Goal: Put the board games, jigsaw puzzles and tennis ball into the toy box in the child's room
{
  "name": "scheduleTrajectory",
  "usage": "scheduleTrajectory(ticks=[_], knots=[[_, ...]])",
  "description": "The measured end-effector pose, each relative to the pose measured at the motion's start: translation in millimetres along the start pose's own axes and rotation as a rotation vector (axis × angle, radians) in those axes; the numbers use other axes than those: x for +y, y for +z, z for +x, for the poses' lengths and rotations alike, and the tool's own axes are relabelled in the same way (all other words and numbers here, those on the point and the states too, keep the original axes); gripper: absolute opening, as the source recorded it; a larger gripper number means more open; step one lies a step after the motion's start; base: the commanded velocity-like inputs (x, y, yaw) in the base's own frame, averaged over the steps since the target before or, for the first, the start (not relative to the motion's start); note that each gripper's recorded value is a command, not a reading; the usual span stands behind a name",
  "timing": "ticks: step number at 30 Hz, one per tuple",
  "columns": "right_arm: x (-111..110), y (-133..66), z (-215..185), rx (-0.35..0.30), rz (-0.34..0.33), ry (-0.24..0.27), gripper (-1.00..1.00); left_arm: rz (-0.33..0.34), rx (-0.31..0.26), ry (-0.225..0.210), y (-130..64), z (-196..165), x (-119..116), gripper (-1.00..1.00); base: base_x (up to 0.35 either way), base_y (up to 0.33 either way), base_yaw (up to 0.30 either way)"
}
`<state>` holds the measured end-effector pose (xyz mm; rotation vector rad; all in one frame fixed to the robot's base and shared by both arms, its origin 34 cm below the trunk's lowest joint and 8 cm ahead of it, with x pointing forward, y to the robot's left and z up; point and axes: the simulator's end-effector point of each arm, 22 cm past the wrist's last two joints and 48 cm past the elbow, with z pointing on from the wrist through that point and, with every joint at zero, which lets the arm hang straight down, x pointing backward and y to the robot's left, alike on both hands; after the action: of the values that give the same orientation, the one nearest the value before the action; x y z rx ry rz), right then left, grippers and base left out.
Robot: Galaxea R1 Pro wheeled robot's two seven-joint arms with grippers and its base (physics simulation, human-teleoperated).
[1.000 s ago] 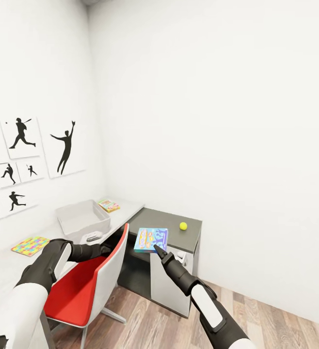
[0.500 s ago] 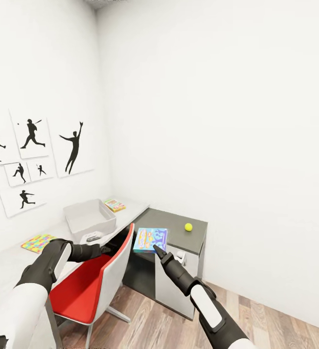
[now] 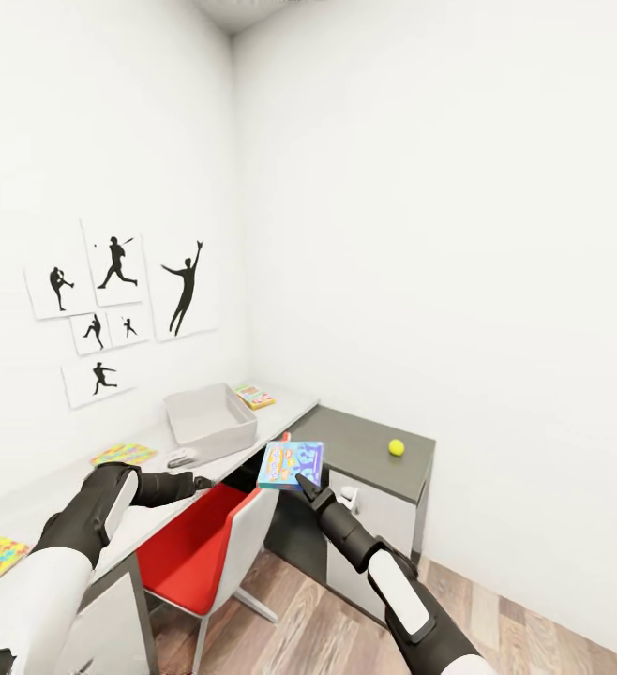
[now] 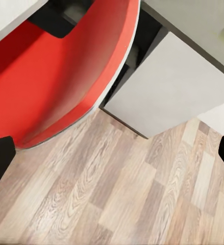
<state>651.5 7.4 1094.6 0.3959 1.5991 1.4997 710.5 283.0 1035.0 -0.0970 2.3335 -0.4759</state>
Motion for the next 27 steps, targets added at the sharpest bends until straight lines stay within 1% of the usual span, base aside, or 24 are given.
scheduleTrajectory(ticks=[10, 27], knots=[[4.2, -0.3, -1.5, -0.003, -0.006, -0.005, -1.0, -0.027, -0.007, 0.001, -3.1, -2.6, 4.0, 1.0, 0.0, 0.0, 0.243], [11.9, -0.5, -3.2, -0.005, -0.017, -0.015, -1.0, -0.028, -0.02, 0.006, -9.3, -7.6, 1.7, 1.0, 0.0, 0.0, 0.243]])
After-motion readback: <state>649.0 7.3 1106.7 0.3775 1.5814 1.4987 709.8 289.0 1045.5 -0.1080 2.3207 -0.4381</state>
